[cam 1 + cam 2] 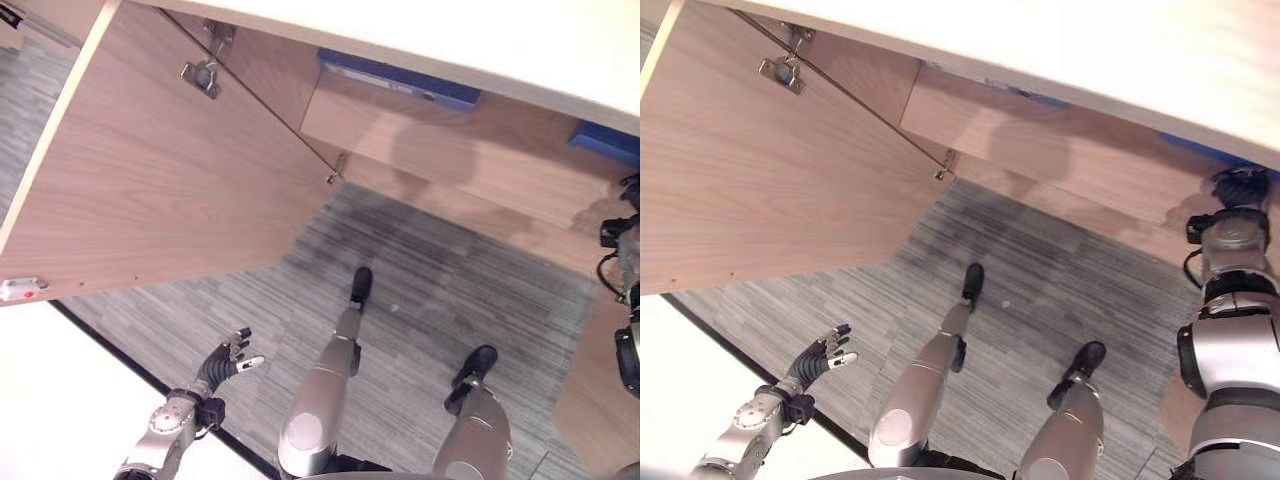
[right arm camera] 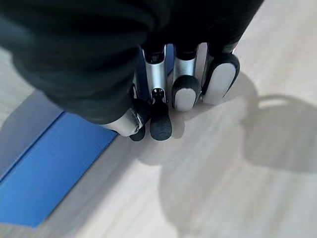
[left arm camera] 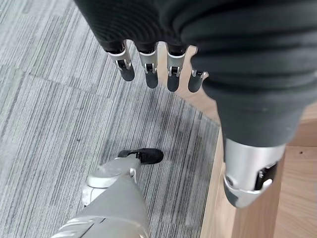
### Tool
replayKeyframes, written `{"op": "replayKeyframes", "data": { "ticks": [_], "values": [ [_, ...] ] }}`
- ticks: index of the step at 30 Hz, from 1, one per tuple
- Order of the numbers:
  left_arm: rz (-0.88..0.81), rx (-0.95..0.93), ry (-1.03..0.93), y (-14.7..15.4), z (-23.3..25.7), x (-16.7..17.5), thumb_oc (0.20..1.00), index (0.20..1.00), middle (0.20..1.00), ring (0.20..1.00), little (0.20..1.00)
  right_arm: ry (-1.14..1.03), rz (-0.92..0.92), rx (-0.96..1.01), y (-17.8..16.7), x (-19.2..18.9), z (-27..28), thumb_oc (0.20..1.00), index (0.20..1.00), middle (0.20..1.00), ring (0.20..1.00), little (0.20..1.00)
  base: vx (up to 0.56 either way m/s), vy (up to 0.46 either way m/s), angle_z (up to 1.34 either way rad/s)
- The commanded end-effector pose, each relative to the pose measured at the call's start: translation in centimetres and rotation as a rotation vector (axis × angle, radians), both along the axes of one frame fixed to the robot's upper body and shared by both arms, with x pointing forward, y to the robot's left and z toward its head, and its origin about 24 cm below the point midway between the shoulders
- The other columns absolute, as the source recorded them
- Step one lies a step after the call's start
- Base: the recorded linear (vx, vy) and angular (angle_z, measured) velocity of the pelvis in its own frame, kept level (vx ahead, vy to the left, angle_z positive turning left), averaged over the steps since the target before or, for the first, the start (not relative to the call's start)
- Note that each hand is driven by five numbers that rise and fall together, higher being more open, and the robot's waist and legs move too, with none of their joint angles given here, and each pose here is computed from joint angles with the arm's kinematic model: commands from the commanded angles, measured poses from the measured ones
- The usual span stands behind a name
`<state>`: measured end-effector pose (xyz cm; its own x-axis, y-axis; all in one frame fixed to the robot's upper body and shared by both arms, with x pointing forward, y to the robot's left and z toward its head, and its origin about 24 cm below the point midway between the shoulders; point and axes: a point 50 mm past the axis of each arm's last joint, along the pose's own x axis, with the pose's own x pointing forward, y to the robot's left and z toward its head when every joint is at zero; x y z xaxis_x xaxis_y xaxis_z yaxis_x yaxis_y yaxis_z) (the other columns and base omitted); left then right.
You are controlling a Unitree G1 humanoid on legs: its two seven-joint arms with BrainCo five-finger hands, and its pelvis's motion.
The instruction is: Put the empty folder in the office cabinet
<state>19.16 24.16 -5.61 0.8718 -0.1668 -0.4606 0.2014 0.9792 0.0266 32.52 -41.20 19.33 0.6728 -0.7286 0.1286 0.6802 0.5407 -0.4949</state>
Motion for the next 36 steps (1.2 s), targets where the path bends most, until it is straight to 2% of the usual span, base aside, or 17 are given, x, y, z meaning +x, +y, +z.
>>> {"op": "replayKeyframes", "data": {
  "ticks": [1,10,19,28,29,33,35,36],
  "values": [
    [-0.057,-0.032,-0.013,-1.1,0.2,0.4,1.0,1.0,1.0,1.0,1.0,-0.197,-0.084,-0.11,-2.6,-2.3,8.2,0.2,0.2,0.2,0.2,0.2,0.14,-0.048,0.01],
    [-0.123,-0.042,-0.025,-1.0,1.2,0.4,1.0,1.0,1.0,1.0,1.0,-0.414,-0.093,-0.158,-1.9,-3.7,16.6,0.2,0.2,0.2,0.2,0.2,0.05,-0.031,-0.01],
    [-0.105,-0.031,-0.02,-0.7,1.1,0.5,1.0,1.0,1.0,1.0,1.0,-0.442,0.006,-0.133,0.3,-1.4,15.8,0.2,0.2,0.2,0.2,0.2,0.02,-0.01,0.01],
    [-0.02,-0.043,-0.018,-0.4,0.5,0.9,1.0,1.0,1.0,1.0,1.0,-0.378,0.151,0.113,2.9,1.9,4.2,0.2,0.2,0.2,0.2,0.2,-0.02,-0.009,0.06],
    [0.017,-0.047,0.0,-0.2,0.0,0.8,1.0,1.0,1.0,1.0,1.0,-0.355,0.206,0.183,4.8,2.3,0.3,0.2,0.2,0.2,0.2,0.2,0.05,0.022,0.09],
    [0.101,-0.064,0.042,0.1,-1.4,0.0,1.0,1.0,1.0,1.0,1.0,-0.24,0.352,0.225,9.7,1.4,-7.6,0.2,0.2,0.2,0.2,0.2,0.04,0.055,0.06],
    [0.133,-0.069,0.047,0.3,-1.6,-0.1,1.0,1.0,1.0,1.0,1.0,-0.148,0.419,0.232,12.0,-0.3,-11.5,0.2,0.2,0.2,0.2,0.2,0.04,0.105,0.05],
    [0.155,-0.071,0.059,0.4,-1.9,-0.2,1.0,1.0,1.0,1.0,1.0,-0.079,0.448,0.28,13.5,-2.3,-14.9,0.2,0.2,0.2,0.2,0.2,0.05,0.104,0.08]
  ]
}}
